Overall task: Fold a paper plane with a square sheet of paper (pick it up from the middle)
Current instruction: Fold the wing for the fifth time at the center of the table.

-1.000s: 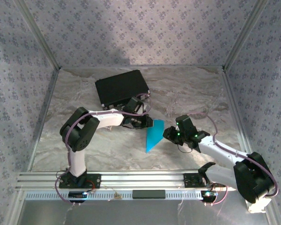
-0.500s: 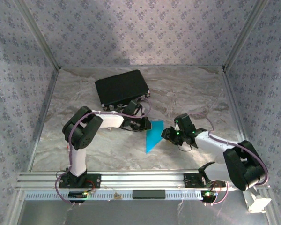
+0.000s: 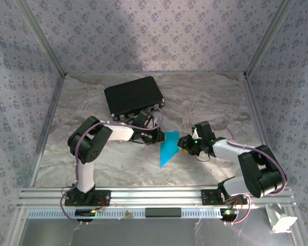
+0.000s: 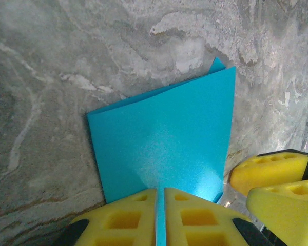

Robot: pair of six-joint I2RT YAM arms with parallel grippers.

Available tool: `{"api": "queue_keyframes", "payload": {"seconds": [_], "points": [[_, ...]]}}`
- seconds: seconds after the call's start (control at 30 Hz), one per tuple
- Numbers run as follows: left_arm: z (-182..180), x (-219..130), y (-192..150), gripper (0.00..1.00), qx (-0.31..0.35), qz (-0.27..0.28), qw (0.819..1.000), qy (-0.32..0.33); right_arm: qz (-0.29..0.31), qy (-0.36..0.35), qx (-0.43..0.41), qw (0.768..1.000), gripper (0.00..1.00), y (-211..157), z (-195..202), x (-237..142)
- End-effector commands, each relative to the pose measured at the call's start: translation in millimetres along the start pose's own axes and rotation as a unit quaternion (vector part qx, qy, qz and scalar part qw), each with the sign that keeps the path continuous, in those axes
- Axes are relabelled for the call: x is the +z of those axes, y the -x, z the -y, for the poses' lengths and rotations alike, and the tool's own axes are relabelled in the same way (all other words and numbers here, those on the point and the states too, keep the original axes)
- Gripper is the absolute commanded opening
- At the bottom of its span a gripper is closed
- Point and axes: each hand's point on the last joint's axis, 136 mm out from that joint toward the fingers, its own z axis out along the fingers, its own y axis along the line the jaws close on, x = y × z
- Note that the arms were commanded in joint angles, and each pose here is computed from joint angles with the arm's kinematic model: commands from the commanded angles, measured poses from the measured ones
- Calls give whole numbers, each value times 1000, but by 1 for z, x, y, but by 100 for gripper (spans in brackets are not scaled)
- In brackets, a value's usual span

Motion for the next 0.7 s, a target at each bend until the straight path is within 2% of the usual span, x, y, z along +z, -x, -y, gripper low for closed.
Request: {"api": "queue_keyframes", "payload": {"seconds": [0.0, 0.3, 0.67], "points": [[-42, 9, -22, 12, -35, -28, 997, 57, -7, 25, -28, 999, 38, 7, -16, 2], [-43, 8, -22, 11, -35, -29, 997, 56, 0, 5, -27, 1000, 37, 15, -5, 6], [-43, 11, -22, 11, -38, -32, 998, 47, -33, 45, -41, 998, 36, 2, -16, 11]]}}
